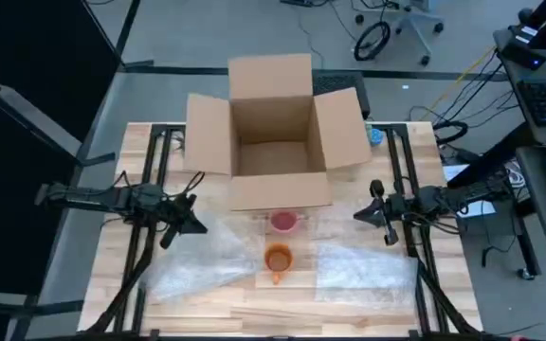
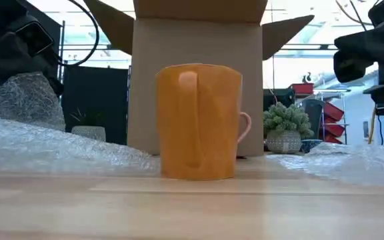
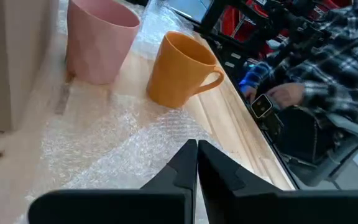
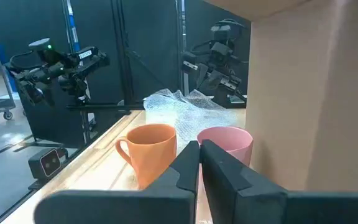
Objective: Wrap mug
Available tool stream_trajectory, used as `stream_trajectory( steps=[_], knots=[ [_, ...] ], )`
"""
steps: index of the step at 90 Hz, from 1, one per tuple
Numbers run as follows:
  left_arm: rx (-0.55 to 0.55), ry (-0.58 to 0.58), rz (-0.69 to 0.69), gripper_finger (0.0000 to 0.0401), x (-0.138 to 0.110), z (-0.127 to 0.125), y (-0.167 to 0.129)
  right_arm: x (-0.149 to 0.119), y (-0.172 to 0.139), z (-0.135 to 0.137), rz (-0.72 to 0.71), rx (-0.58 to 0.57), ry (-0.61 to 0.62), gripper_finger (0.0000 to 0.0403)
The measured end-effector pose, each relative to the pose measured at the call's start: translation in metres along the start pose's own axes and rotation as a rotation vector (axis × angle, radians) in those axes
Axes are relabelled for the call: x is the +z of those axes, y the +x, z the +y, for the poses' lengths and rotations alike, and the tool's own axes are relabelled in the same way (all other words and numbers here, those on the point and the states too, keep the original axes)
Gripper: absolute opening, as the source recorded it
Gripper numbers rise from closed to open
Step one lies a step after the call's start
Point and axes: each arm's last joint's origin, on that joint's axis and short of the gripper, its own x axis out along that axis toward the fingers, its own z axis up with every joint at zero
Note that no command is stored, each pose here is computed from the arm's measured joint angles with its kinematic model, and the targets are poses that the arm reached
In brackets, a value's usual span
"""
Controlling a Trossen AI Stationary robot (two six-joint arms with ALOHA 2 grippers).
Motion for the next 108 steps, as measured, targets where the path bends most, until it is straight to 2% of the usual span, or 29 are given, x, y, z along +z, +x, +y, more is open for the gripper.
stream_trajectory(
  steps=[56, 69, 75, 87, 100, 108],
  knots=[
    [0.000, 0.001, 0.000, 0.0000, 0.000, 0.000, 0.000, 0.000, 0.000, 0.000, 0.000, 0.000, 0.000, 0.0002],
    [0.007, 0.102, -0.002, 0.0000, 0.000, 0.000, 0.000, 0.005, 0.000, 0.000, -0.050, 0.003, 0.007, 0.0002],
    [0.011, 0.106, -0.005, 0.0000, 0.000, 0.000, 0.000, 0.007, 0.000, 0.000, -0.072, 0.004, 0.009, 0.0002],
    [0.086, 0.081, -0.035, 0.0000, 0.001, 0.002, 0.000, 0.008, 0.000, 0.000, -0.079, 0.005, 0.010, 0.0002],
    [0.199, 0.084, -0.097, 0.0000, 0.005, 0.005, -0.001, 0.015, -0.001, 0.001, -0.157, 0.010, 0.020, 0.0002],
    [0.233, 0.090, -0.142, 0.0000, 0.008, 0.005, -0.001, 0.020, -0.002, 0.001, -0.202, 0.011, 0.025, 0.0002]
  ],
)
